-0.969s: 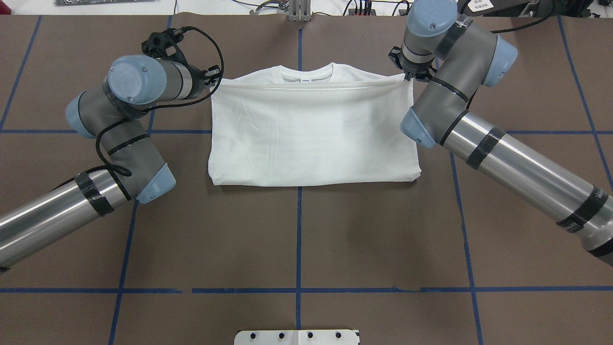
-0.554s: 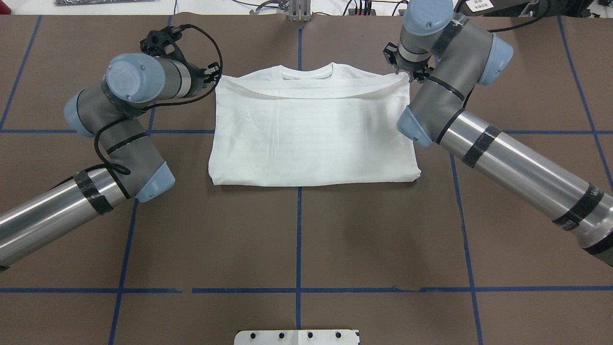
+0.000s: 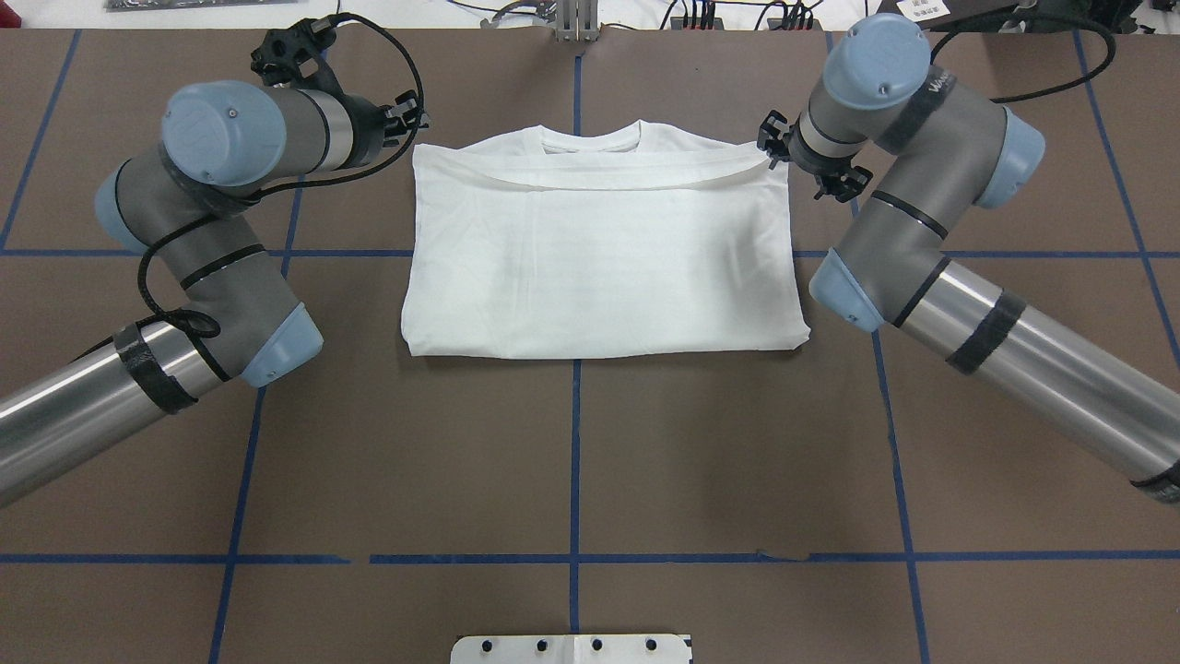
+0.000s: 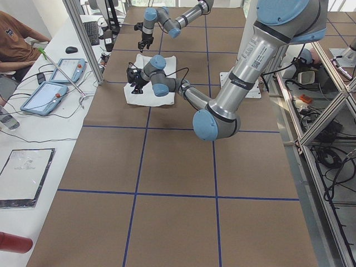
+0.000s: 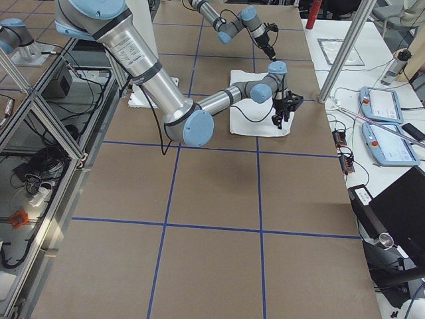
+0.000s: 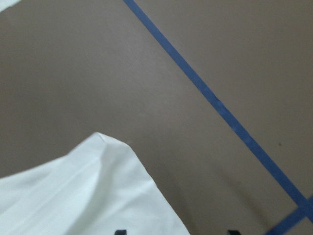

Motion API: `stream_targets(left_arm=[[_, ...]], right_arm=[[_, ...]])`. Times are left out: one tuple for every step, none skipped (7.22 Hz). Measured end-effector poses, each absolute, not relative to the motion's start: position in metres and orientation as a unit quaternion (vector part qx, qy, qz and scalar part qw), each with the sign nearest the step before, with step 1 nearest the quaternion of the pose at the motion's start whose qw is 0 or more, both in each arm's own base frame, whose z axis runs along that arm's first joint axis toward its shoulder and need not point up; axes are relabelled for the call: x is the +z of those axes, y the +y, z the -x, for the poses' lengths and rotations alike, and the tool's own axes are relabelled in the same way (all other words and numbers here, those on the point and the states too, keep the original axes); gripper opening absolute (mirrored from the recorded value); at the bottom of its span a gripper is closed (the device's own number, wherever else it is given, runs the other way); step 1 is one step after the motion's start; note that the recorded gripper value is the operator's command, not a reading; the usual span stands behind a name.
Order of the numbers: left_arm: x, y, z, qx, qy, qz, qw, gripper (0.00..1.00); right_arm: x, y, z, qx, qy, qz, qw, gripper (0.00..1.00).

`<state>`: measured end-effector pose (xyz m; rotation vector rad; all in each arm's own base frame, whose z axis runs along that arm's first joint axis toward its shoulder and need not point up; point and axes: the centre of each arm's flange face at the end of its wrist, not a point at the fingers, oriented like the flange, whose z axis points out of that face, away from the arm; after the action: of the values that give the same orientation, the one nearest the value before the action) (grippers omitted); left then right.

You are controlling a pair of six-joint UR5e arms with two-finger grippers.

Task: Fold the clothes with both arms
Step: 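Move the right gripper to the folded shirt's corner nearest it and grasp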

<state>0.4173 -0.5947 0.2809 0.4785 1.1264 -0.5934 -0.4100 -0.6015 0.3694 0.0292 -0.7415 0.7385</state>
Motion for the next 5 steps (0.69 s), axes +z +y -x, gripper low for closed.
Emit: stream_targets(left_arm=[[0.278, -0.593, -0.414, -0.273, 0.525, -0.223, 0.775, 0.54], [0.277, -0.593, -0.412, -0.272, 0.525, -0.225, 0.774, 0.54], [0.277, -0.594, -0.411, -0.273, 0.524, -0.226, 0.774, 0.54], [0.278, -0.594, -0.410, -0.273, 0.524, -0.226, 0.775, 0.54], [0.279, -0.594, -0.410, -0.274, 0.523, -0.226, 0.775, 0.54]], right_arm=[[0.385, -0.557, 0.413, 0.358, -0.358, 0.004, 0.862, 0.88], [0.390, -0.520, 0.422, 0.375, -0.362, 0.027, 0.853, 0.88], [0.386, -0.495, 0.430, 0.389, -0.366, 0.043, 0.844, 0.88], [0.382, -0.477, 0.434, 0.393, -0.370, 0.054, 0.840, 0.86], [0.387, -0.462, 0.436, 0.394, -0.368, 0.058, 0.841, 0.66]])
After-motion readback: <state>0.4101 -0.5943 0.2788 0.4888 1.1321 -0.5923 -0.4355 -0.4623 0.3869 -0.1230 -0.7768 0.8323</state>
